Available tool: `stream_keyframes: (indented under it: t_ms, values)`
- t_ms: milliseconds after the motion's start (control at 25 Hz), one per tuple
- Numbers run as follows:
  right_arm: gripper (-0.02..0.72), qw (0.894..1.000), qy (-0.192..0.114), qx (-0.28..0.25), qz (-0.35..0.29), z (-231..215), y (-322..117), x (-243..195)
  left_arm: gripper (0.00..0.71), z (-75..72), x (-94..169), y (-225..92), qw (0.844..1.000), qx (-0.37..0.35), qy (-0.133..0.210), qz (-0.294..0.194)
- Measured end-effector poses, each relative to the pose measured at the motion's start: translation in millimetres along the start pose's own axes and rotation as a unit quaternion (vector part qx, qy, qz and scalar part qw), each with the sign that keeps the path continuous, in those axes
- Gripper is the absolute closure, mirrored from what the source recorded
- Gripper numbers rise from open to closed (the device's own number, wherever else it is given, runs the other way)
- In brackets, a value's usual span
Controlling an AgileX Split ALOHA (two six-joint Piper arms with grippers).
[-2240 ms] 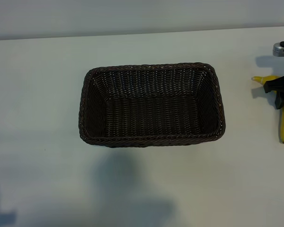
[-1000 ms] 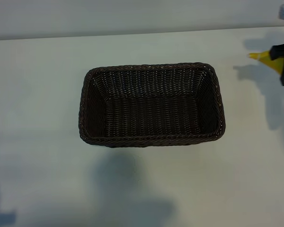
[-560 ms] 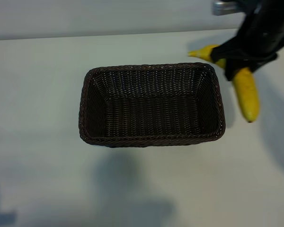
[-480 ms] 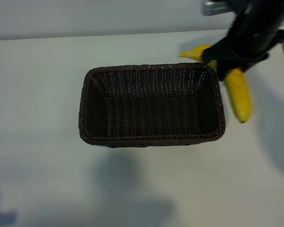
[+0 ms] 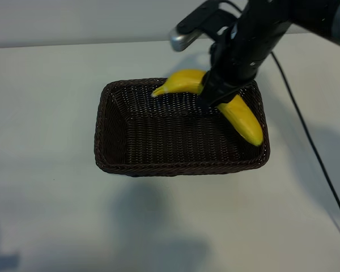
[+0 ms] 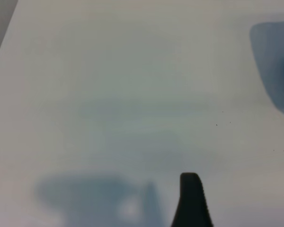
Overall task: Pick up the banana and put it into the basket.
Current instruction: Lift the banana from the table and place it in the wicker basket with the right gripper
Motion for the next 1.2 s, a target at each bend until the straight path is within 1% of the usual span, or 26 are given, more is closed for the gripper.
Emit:
stream_keyframes:
  t_ms: [80,160,280,560,920,1000,1080,1200]
  values:
    - [0.276,0.999,-0.005,0.039,-0.02,5,7,-3,0.171,0.0,0,0,1.0,0.0,0.0,0.0]
    - [0.276,0.997,-0.01,0.067,-0.038,11,14,-8,0.171,0.0,0,0,1.0,0.0,0.0,0.0]
    - [0.276,0.995,-0.012,0.083,-0.049,16,20,-22,0.171,0.0,0,0,1.0,0.0,0.0,0.0]
    - [0.276,0.996,-0.008,0.084,-0.009,13,12,-62,0.171,0.0,0,0,1.0,0.0,0.0,0.0]
    - [0.276,0.997,-0.008,0.081,-0.006,12,11,-65,0.171,0.0,0,0,1.0,0.0,0.0,0.0]
    - [0.255,0.997,-0.006,0.08,-0.002,13,10,-65,0.171,0.0,0,0,1.0,0.0,0.0,0.0]
    - [0.203,0.997,-0.004,0.071,0.004,13,8,-65,0.171,0.0,0,0,1.0,0.0,0.0,0.0]
    - [0.125,0.999,0.0,0.044,0.013,14,6,-65,0.171,0.0,0,0,1.0,0.0,0.0,0.0]
Point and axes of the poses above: a point on each arm's last joint axis where the gripper is mounted, x pointing back along that axis away from the gripper, z along the wrist's bending axis when the last joint is at zero, y = z × x, the point moved 4 cm from there along -x, pointing out along that axis toward the gripper, and after that the axes turned 5 degrees about -x, right-handed, at the moved point
